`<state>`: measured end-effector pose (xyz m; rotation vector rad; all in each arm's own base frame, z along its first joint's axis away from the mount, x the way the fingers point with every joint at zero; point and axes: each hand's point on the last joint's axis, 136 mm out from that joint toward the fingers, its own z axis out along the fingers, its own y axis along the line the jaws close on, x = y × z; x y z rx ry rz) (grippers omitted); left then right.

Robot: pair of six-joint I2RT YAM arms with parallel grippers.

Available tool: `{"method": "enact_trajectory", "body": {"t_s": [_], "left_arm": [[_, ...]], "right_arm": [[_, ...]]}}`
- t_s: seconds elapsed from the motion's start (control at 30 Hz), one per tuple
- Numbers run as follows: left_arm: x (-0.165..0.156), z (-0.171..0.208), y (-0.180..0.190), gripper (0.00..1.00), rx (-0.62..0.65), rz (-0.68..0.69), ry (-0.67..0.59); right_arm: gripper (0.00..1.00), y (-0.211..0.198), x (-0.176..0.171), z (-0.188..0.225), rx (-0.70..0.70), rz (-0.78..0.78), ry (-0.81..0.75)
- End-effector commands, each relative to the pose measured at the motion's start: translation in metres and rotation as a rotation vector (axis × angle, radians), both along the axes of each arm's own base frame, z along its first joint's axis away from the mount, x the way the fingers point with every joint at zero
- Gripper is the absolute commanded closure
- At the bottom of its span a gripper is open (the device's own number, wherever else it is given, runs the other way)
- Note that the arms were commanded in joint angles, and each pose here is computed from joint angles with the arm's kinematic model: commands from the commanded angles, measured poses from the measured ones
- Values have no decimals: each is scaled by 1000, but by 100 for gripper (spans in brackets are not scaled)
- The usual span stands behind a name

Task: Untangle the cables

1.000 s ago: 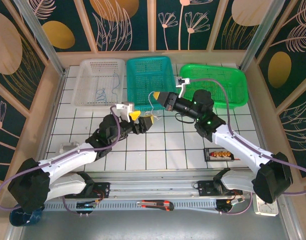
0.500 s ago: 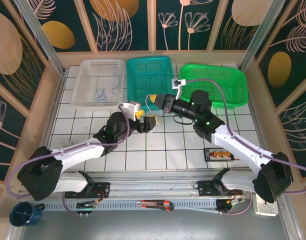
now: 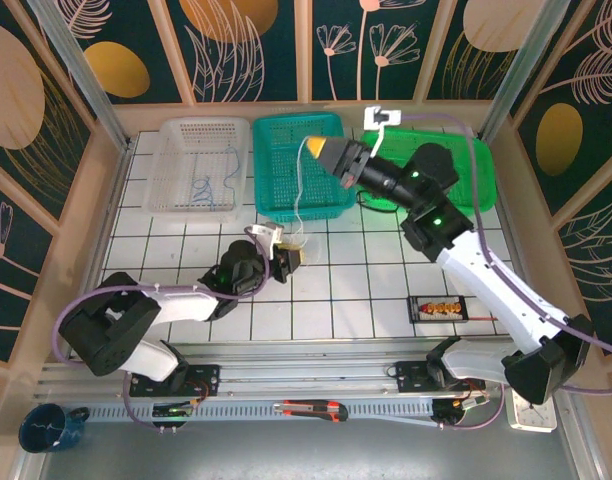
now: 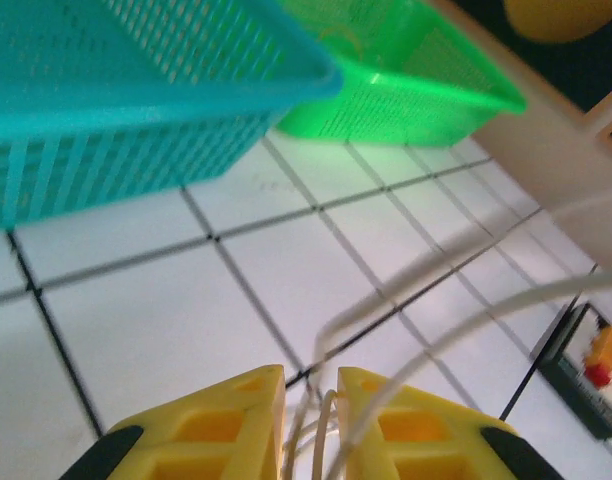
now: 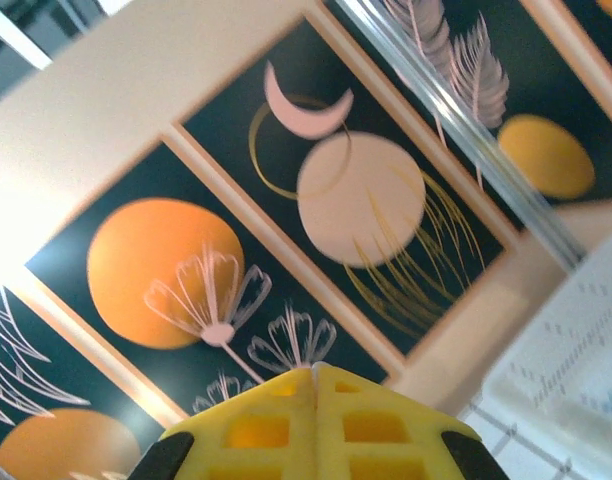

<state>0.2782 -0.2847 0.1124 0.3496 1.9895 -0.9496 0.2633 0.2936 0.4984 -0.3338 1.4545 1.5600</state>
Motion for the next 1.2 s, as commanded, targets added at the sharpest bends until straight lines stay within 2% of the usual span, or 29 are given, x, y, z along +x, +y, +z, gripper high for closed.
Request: {"method": "enact_trajectory", "body": {"t_s": [0.0,0.07,0.2,0.23,0.53,0.7,0.9,1.03,1.17], "left_arm": [[-4,-13,7,77,-14,22,20],[-7,-22,9,80,-10,25,44],[-10,-33,12,96,-4,30,70],[-10,-34,12,98,-4,32,73],[-13,-44,18,100,19,48,101],[-15,-51,22,100,26,62,122],[-16,-55,26,100,32,79,134],[-16,-53,26,100,24,80,134],[-16,-38,23,100,-5,71,124]], "right_arm": [[100,-16,-7,54,79,-8,-134],[100,-22,-4,68,96,-25,-157],[100,-25,-2,83,123,-21,-172],[100,-35,8,85,124,-58,-176],[100,-63,35,119,163,-141,-244],[100,-112,41,167,213,-285,-350],[100,-166,32,210,259,-422,-447],[100,-173,36,213,239,-440,-448],[100,-167,55,192,209,-417,-390]]}}
